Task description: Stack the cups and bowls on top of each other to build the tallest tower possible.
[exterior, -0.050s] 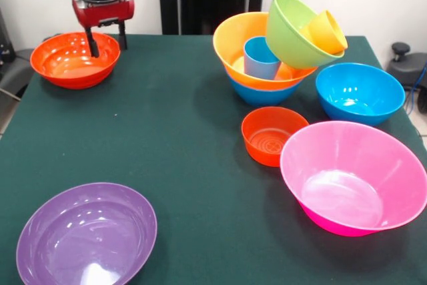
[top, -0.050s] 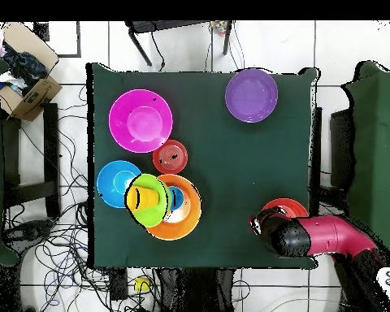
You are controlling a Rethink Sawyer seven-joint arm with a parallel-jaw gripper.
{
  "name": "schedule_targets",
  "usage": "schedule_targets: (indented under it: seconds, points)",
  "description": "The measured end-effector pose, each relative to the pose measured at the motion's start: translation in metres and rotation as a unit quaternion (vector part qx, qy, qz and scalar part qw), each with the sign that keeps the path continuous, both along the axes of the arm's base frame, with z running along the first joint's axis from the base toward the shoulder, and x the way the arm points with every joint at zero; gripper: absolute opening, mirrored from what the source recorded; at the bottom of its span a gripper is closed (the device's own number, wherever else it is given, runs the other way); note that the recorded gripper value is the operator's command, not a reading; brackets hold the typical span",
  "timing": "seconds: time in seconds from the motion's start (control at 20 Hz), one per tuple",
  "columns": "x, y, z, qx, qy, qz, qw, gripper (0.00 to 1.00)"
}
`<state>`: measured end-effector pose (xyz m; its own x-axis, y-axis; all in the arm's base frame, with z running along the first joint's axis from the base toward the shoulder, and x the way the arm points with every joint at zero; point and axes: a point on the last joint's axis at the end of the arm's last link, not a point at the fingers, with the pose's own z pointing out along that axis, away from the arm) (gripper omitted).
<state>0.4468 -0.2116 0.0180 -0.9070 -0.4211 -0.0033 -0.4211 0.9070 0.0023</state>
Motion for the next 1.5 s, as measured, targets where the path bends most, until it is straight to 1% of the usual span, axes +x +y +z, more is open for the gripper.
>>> schedule_targets:
  seconds: [0.4,0.65,0.7,0.95,1.05,1.15,1.3,1.35,1.5]
  points:
    - [-0.004,0.002,-0.008,0.004,-0.011,-0.004,0.9999,1.00]
    - [-0.013,0.003,-0.016,0.000,-0.006,-0.009,0.9999,1.00]
    - [-0.017,0.006,-0.021,-0.002,-0.001,-0.010,0.9999,1.00]
    - [-0.024,0.017,-0.032,-0.011,0.004,-0.013,0.9998,1.00]
    - [-0.028,0.022,-0.035,-0.016,0.006,-0.017,0.9997,1.00]
    - [-0.033,0.027,-0.039,-0.025,0.008,-0.027,0.9993,1.00]
    - [-0.038,0.027,-0.042,-0.033,0.009,-0.038,0.9987,1.00]
    - [-0.042,0.025,-0.043,-0.036,0.011,-0.044,0.9983,1.00]
    - [-0.047,0.021,-0.045,-0.041,0.015,-0.053,0.9976,1.00]
